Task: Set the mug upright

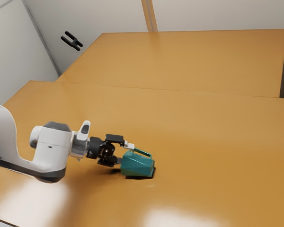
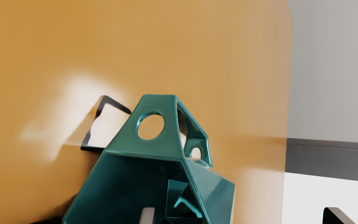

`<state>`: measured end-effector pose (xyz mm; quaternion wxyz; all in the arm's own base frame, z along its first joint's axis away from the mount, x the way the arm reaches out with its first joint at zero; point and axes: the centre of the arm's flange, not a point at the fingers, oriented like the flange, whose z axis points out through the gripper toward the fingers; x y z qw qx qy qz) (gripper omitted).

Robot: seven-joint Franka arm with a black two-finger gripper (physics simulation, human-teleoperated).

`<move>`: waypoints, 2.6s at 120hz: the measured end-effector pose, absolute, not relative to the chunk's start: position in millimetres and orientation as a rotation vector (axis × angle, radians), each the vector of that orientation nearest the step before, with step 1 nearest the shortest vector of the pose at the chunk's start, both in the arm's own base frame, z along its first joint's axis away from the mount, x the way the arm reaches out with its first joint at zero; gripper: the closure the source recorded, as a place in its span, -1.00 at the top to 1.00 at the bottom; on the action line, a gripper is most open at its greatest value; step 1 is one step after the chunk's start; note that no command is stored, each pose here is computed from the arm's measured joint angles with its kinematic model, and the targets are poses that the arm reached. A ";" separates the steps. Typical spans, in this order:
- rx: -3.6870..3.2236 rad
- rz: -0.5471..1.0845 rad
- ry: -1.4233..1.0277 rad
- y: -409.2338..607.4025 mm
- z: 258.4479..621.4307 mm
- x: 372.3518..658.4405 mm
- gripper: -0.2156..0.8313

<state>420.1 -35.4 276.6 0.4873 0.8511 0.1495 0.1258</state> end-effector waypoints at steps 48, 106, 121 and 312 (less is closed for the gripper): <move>2.039 0.350 0.317 -59.6 278.6 419.5 -0.33; 2.075 0.359 0.316 -59.8 268.8 417.7 -0.86; 2.088 0.383 0.302 -59.8 276.4 419.7 -0.88; 3.162 0.044 -0.467 -48.4 337.3 571.6 -0.16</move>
